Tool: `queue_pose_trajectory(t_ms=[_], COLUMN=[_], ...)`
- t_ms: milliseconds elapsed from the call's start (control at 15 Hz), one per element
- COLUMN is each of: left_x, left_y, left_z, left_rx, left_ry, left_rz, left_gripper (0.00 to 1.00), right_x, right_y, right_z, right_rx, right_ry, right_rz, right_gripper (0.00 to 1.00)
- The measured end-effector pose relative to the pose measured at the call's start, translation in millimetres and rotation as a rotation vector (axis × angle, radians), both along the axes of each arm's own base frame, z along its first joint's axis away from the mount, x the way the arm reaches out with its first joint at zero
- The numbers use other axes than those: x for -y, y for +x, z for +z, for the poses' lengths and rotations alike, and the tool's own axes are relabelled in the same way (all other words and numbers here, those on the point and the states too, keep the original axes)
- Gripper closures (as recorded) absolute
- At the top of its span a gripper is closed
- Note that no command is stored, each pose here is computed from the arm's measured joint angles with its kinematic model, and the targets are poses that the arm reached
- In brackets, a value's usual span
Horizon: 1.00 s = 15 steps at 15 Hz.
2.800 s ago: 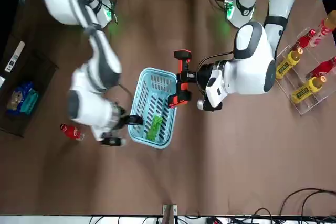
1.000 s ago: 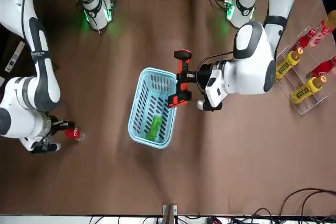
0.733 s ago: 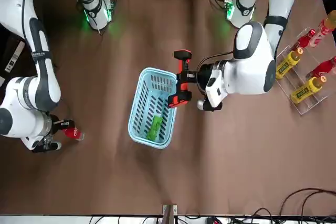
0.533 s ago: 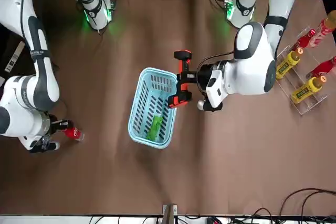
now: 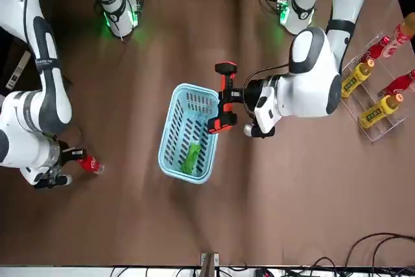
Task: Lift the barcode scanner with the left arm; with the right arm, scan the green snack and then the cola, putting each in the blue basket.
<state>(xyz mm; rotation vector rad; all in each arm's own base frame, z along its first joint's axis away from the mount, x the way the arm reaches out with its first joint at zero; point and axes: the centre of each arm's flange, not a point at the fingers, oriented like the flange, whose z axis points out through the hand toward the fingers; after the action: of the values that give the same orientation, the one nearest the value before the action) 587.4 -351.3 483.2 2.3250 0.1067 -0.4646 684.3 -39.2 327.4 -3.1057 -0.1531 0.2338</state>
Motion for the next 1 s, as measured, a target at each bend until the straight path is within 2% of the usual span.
queue_pose_trajectory(t_ms=[133, 400, 600, 733, 867, 1000], left_x=[0.0, -0.3, -2.2, -3.1, -3.6, -3.7], left_y=[0.0, 0.2, 1.4, 2.0, 2.3, 2.4], left_z=[0.0, 0.0, 0.1, 0.2, 0.2, 0.3], left_rx=[0.000, 0.000, 0.001, 0.001, 0.001, 0.001], left_ry=[0.000, 0.000, 0.000, 0.000, 0.000, 0.000], left_rz=[0.000, 0.001, 0.004, 0.006, 0.007, 0.007], left_gripper=[0.63, 0.63, 0.63, 0.63, 0.63, 0.63], right_x=[-0.9, -5.6, -30.5, -63.5, -102.0, -143.4], right_y=[0.0, 0.4, -6.6, -26.8, -53.0, -72.3], right_z=[0.2, 3.0, 43.8, 98.6, 147.6, 177.3], right_rx=[0.000, 0.005, 0.000, -0.028, -0.057, -0.068], right_ry=[-0.001, 0.002, 0.034, 0.110, 0.228, 0.271], right_rz=[0.002, 0.011, 0.118, 0.188, 0.222, 0.232], right_gripper=[0.68, 0.68, 0.68, 0.68, 0.68, 0.68])
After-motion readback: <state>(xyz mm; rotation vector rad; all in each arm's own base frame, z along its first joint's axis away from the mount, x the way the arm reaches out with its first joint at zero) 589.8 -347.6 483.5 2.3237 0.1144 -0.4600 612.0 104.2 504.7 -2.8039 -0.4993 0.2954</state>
